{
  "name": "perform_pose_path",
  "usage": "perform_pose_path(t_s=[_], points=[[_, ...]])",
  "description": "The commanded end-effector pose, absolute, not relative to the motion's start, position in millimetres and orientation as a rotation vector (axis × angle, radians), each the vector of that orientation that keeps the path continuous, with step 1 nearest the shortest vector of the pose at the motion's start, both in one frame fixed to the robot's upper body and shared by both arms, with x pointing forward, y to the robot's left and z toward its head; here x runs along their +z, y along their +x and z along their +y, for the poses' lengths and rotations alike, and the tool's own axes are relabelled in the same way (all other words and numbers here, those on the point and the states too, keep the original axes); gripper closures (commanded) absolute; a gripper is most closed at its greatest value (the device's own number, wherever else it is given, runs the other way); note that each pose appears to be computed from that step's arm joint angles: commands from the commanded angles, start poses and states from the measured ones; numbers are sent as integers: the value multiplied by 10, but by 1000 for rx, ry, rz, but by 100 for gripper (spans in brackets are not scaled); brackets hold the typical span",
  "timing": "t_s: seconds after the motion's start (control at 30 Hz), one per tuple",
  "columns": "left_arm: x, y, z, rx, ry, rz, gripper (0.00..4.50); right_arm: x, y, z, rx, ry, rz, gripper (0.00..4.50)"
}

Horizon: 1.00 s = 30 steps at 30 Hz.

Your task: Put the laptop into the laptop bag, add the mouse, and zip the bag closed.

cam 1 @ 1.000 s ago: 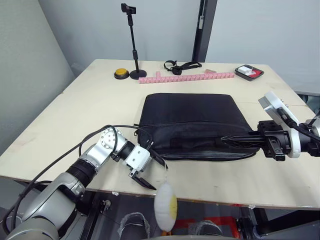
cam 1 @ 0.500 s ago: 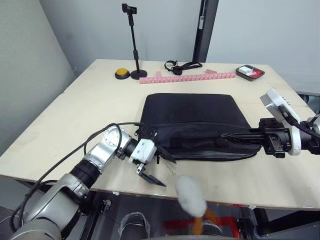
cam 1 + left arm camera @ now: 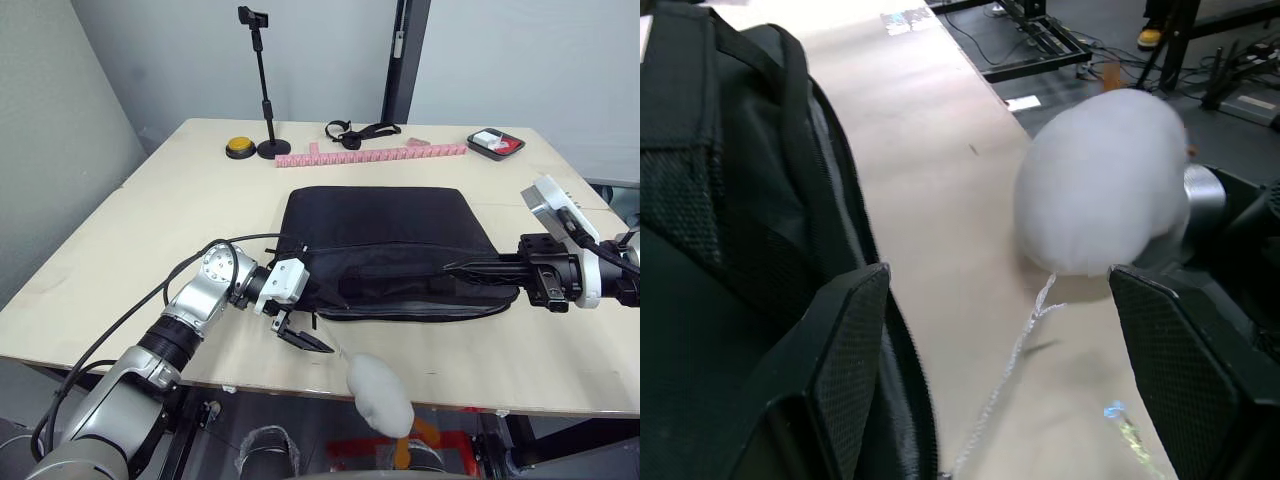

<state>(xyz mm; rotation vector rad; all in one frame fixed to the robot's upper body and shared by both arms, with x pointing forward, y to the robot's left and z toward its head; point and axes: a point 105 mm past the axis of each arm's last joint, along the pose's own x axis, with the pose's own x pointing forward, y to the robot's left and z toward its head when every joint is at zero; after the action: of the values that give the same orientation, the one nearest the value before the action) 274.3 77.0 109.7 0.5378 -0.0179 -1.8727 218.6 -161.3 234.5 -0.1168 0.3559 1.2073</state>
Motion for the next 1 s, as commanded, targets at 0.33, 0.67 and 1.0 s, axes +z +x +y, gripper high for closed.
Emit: perform_pose_path(t_s=[0.33,0.67,1.0], points=[[1334,2763,956,-1833,528,-34,85,2152,2225,-1445,1211,-149,367,450],[1068,2665,1176,-1878,754,34,85,2188,2233,-1499,1222,-145,374,450],[1250,2401,1107,-1995,657,38,85,2161,2208,-1492,1227,-125,385,450]])
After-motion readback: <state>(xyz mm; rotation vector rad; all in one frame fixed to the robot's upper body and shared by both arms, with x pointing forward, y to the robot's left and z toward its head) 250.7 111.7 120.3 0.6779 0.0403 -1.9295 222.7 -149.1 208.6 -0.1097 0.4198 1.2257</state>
